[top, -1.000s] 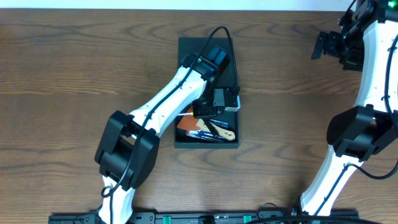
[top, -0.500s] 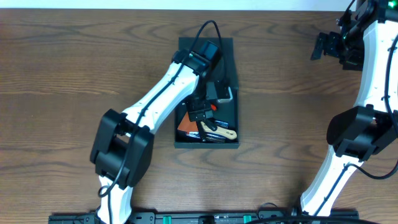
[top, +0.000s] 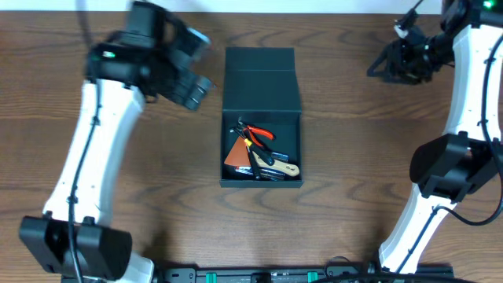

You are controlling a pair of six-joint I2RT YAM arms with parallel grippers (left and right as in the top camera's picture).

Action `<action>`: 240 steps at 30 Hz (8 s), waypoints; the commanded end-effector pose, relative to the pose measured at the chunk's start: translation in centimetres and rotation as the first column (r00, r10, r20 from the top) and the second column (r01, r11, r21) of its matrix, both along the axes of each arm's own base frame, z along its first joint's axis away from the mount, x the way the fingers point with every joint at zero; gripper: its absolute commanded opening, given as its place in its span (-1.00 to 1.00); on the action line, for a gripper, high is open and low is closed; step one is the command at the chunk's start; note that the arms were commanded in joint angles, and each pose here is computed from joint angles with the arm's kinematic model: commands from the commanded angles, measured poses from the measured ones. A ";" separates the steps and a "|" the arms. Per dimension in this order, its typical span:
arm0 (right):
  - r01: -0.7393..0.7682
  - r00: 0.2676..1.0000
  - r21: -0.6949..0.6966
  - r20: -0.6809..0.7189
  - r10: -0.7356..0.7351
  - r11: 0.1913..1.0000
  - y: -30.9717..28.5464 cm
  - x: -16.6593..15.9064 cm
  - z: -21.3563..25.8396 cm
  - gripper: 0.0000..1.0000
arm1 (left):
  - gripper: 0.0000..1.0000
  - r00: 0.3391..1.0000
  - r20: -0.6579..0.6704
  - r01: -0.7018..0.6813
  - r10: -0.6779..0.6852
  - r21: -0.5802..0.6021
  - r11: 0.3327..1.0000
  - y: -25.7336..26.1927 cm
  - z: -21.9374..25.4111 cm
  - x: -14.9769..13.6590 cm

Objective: Pack container
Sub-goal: 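Move both grippers to the upright lid at the box's back edge, then grip the lid edges with both grippers and tilt it forward, then swing the lid down over the box with both grippers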

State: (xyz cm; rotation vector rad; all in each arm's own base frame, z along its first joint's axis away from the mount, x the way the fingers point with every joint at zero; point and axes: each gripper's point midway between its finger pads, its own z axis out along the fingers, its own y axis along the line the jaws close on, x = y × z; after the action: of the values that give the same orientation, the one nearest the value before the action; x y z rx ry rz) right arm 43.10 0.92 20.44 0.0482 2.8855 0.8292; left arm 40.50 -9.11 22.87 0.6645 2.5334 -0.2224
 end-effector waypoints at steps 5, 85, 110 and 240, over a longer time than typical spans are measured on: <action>-0.062 0.997 0.071 0.046 0.059 0.995 4.7 2.1 -0.6 -0.97 | 0.70 0.970 -0.221 -0.166 0.104 -0.286 0.944 1.0 -5.6 2.9; -0.179 0.970 0.249 -0.119 0.214 0.952 16.2 5.4 -17.7 -0.97 | -0.87 0.909 -0.416 -0.180 -0.017 -0.431 0.884 -7.0 -21.0 6.9; -0.233 0.970 0.395 0.037 0.238 0.888 15.4 5.9 -11.0 -0.98 | -0.89 0.978 -0.199 -0.051 -0.060 -0.508 0.860 -8.3 -9.1 7.9; -0.284 0.958 0.193 0.011 0.288 0.939 13.9 2.7 -4.4 -0.98 | -0.88 0.934 -0.329 -0.057 -0.139 -0.523 0.850 -10.5 -0.6 -1.9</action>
State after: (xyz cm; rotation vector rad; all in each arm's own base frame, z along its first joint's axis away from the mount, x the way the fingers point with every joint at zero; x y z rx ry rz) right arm 45.86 15.85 13.53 -0.3770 2.8460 1.3114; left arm 39.82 -19.44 18.56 0.4285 2.6765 -1.1006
